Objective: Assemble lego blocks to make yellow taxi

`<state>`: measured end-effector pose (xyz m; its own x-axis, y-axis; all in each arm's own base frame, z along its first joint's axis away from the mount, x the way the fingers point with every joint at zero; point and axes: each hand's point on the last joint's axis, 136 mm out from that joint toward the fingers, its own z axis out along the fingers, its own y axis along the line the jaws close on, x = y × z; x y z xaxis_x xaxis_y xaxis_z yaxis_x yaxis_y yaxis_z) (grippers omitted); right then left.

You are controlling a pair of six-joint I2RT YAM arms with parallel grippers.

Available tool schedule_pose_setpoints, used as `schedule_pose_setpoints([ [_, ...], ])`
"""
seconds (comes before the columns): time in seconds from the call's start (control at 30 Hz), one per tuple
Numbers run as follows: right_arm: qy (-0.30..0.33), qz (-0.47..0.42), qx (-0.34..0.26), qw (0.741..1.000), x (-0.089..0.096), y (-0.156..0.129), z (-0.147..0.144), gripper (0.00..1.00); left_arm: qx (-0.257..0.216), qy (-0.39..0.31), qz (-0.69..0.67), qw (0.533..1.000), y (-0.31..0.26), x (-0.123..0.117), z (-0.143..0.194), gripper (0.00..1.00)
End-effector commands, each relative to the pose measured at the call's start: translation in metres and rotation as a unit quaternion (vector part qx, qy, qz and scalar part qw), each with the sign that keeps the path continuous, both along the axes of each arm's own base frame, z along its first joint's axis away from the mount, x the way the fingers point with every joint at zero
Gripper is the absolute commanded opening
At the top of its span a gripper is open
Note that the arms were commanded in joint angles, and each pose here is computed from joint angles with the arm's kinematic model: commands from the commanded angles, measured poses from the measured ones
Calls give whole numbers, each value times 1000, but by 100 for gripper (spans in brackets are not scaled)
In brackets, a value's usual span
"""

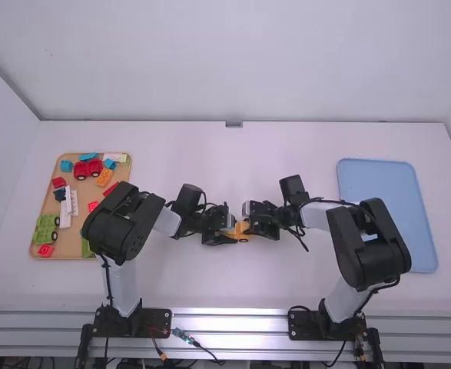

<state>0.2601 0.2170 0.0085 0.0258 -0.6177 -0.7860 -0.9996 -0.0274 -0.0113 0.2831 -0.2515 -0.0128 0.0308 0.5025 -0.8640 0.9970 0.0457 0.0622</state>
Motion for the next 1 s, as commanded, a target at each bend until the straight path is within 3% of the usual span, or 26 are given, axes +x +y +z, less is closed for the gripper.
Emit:
schedule_pose_setpoints([
  [0.0,8,15,-1,1000,-8,6,-4,4,4,12,-1,1000,3,-7,-6,52],
  [0.23,4,27,-11,1000,-14,12,-7,3,4,12,-1,1000,3,-7,-6,52],
  [0.73,9,4,-13,1000,-6,12,-6,6,1,13,-4,1000,3,-7,-5,52],
  [0.97,7,9,-25,1000,-9,14,-10,13,1,11,-4,1000,2,-7,-5,52],
])
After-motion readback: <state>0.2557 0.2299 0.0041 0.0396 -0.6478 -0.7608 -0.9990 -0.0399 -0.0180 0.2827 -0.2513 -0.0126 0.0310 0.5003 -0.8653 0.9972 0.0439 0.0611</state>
